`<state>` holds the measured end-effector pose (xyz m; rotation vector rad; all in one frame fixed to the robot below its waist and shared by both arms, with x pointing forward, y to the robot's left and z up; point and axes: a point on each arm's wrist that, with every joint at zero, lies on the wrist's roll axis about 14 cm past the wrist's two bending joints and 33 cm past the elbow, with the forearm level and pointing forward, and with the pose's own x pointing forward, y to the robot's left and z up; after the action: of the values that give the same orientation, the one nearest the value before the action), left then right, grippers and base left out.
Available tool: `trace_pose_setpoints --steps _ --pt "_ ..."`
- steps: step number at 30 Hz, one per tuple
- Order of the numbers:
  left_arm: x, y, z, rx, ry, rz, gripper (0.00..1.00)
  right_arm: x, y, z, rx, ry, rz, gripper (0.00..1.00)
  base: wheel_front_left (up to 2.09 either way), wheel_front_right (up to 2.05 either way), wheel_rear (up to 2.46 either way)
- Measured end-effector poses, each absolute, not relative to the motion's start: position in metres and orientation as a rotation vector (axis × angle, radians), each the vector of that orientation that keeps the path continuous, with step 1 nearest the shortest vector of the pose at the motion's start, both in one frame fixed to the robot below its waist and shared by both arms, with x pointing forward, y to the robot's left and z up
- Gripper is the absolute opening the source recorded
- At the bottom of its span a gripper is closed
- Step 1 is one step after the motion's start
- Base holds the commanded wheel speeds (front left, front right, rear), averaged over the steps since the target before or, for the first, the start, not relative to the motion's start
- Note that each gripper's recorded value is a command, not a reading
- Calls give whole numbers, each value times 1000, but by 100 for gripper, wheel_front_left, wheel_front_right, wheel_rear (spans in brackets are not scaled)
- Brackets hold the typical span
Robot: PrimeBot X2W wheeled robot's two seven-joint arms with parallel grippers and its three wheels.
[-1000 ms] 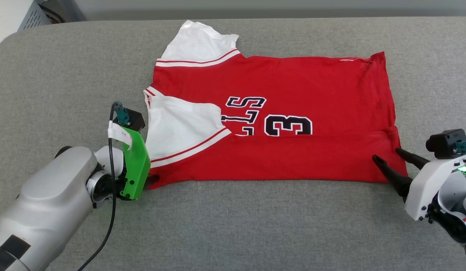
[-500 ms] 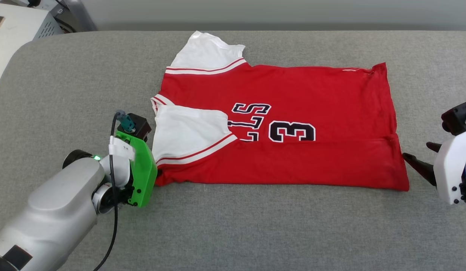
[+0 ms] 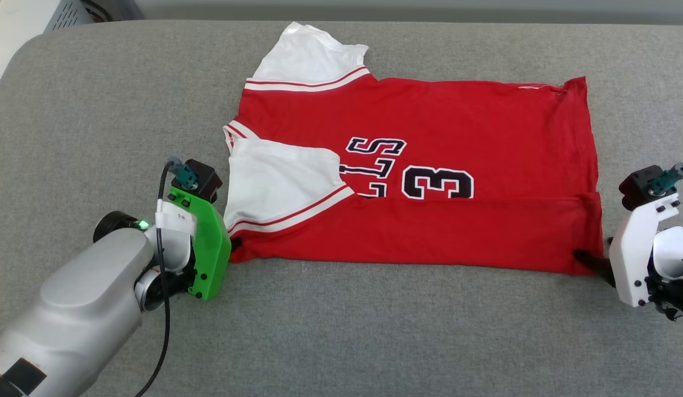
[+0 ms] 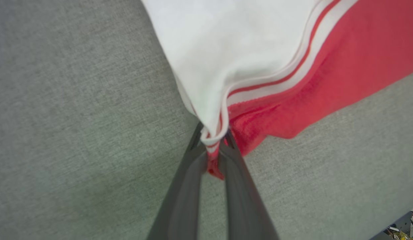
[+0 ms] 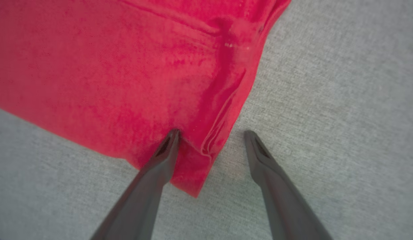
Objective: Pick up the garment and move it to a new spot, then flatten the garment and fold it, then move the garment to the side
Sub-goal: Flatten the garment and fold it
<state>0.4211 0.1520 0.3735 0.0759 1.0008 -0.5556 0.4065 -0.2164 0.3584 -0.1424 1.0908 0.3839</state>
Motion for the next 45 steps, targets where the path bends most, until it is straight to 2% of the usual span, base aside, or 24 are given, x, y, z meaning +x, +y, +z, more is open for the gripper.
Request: trace_pose_setpoints --steps 3,4,5,16,24,32,40,45 --pt "422 152 373 73 992 -553 0 404 -213 354 -123 1092 383 98 0 0 0" --pt "422 153 373 72 990 -550 0 405 -212 355 -116 1081 382 31 0 0 0" --pt "422 154 374 67 981 -542 0 406 -210 359 -115 1036 388 0 0 0 0" --pt "413 159 409 29 860 -527 0 404 -200 415 -78 795 441 0 0 0 0" --pt "381 156 424 47 833 -571 0 379 -206 435 -59 756 456 0 0 0 0" --pt "337 141 408 31 903 -601 0 355 -226 425 -23 815 411 0 0 0 0" --pt "341 149 369 24 1001 -543 0 349 -225 373 -8 982 367 0 0 0 0" --pt "345 154 358 2 1012 -534 0 353 -226 359 -5 991 346 0 0 0 0"
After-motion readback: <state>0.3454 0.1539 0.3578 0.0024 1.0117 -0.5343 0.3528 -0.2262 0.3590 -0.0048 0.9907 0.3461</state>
